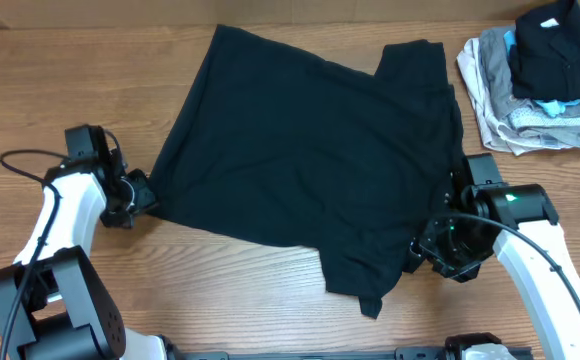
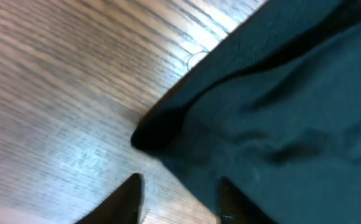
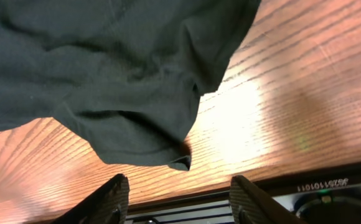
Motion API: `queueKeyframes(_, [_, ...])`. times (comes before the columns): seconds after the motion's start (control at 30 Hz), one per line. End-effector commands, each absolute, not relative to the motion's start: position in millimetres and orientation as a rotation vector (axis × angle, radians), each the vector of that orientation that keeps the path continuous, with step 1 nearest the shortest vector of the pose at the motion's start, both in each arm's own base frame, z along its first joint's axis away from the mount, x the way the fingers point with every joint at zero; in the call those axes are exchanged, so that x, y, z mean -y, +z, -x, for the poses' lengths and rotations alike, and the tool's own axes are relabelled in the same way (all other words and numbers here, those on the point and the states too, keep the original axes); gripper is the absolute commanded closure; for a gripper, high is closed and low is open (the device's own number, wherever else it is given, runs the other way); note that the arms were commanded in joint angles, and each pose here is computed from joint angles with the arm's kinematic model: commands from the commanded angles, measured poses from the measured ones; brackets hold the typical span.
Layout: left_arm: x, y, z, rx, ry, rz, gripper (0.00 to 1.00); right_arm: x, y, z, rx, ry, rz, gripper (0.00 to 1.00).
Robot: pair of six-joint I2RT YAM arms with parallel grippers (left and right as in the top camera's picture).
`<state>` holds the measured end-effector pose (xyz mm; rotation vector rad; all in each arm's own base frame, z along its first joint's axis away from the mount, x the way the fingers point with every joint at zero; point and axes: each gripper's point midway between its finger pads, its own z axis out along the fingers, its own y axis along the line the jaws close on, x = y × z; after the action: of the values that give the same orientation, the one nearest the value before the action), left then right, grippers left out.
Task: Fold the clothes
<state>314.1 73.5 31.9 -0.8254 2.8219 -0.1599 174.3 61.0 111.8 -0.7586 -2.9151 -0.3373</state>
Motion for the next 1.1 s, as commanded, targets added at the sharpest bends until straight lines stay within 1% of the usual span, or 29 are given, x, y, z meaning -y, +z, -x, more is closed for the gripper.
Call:
queueKeyframes(0.0, [-67.8, 17.1, -310.0, -2.767, -0.192, 0.991, 0.63, -60.2, 116.8, -176.8, 2.937, -0.312, 0.796, 0.46])
queueKeyframes(0.27, [-77.6, 4.3, -314.4, -2.653, -0.132, 1.106, 0.56, -59.9, 113.7, -175.1, 2.945, -0.186, 0.884, 0.46])
queueKeyframes(0.4, [-82.9, 5.7, -318.9, -2.605, -0.112, 1.154, 0.57, -65.3, 112.8, -177.0, 2.951, -0.162, 0.934, 0.46])
queueKeyframes(0.47, [-84.3, 6.1, -321.6, -2.585, -0.108, 1.163, 0.63, -69.6, 112.6, -176.9, 2.954, -0.152, 0.952, 0.46])
queueKeyframes(0.5, [-84.1, 6.1, -322.4, -2.582, -0.106, 1.163, 0.68, -71.5, 112.6, -176.2, 2.953, -0.150, 0.955, 0.46])
queueKeyframes(0.57, [-81.8, 6.9, -325.4, -2.577, -0.109, 1.149, 0.94, -76.0, 112.2, -173.8, 2.944, -0.145, 0.971, 0.48])
queueKeyframes(0.63, [-79.1, 6.8, -325.7, -2.584, -0.102, 1.136, 0.96, -79.2, 108.7, -168.8, 2.919, -0.128, 1.009, 0.52])
queueKeyframes(0.77, [-74.2, 6.3, -325.4, -2.594, -0.103, 1.130, 0.96, -85.5, 88.6, -151.8, 2.844, -0.091, 1.071, 0.55])
queueKeyframes(0.9, [-72.1, 6.4, -326.2, -2.579, -0.115, 1.164, 0.96, -101.8, 61.1, -140.6, 2.837, -0.165, 0.971, 0.58])
queueKeyframes(1.07, [-71.5, 6.0, -325.0, -2.585, -0.113, 1.165, 0.96, -117.6, 37.9, -131.8, 2.930, -0.213, 0.720, 0.56])
